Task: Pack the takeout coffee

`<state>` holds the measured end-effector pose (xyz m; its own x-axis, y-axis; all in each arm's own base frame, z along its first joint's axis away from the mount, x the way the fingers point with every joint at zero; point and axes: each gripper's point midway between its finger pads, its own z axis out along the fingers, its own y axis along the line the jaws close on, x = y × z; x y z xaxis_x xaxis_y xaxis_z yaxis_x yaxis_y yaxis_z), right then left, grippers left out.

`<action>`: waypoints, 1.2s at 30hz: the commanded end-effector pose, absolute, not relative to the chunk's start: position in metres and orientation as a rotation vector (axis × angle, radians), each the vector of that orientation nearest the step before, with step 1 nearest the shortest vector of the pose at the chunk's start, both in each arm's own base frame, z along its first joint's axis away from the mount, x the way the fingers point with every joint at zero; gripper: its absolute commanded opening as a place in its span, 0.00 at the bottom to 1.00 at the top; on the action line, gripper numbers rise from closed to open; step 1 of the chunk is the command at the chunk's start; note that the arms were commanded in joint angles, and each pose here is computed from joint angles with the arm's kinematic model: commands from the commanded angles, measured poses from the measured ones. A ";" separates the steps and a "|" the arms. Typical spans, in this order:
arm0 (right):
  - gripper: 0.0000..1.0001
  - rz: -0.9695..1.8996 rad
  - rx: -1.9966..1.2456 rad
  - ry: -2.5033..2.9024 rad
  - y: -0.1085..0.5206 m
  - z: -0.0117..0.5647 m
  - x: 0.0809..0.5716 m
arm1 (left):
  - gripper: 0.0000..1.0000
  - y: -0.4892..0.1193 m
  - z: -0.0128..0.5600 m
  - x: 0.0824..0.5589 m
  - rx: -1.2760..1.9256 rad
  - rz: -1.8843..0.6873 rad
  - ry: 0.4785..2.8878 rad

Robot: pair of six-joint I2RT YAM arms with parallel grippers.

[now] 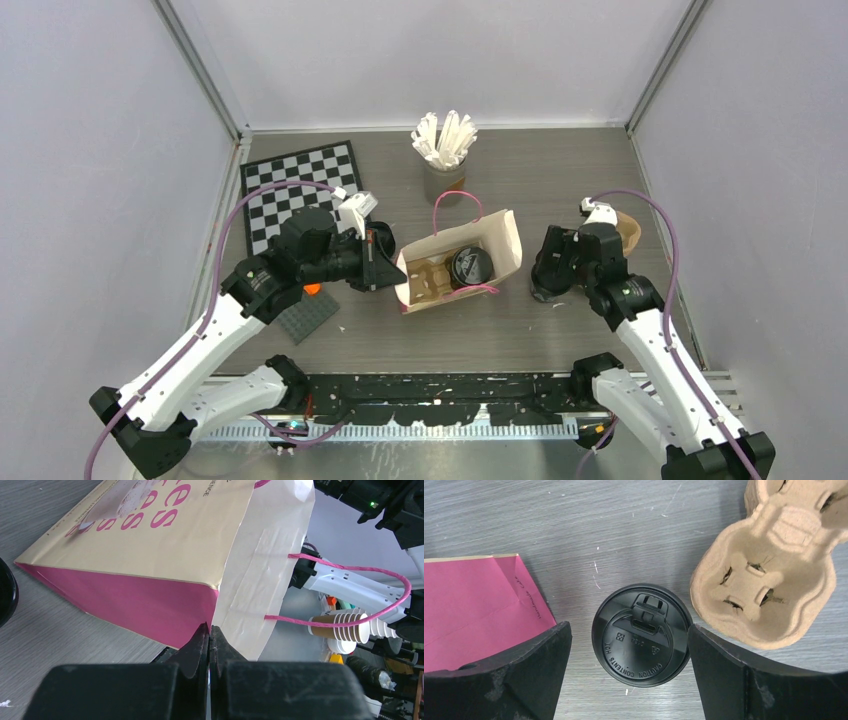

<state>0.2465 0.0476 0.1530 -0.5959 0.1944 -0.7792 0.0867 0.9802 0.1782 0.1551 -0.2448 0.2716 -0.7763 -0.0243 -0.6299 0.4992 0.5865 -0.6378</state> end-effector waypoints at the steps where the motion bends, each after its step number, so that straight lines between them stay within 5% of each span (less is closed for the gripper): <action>1: 0.89 0.131 0.358 2.213 0.040 0.145 0.249 | 0.00 -0.248 0.289 0.154 0.420 -1.185 2.147; 32: 0.91 -0.052 0.318 2.325 0.053 0.127 0.254 | 0.00 -0.246 0.289 0.152 0.429 -1.179 2.134; 36: 0.84 -0.088 0.324 2.341 0.051 0.124 0.255 | 0.00 -0.245 0.289 0.152 0.429 -1.176 2.132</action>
<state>0.2512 0.0571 0.1171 -0.6959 0.1919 -0.6920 0.2108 0.9758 0.0586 0.1536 -0.2447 0.2732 -0.7660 -0.0128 -0.6428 0.5190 0.5778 -0.6299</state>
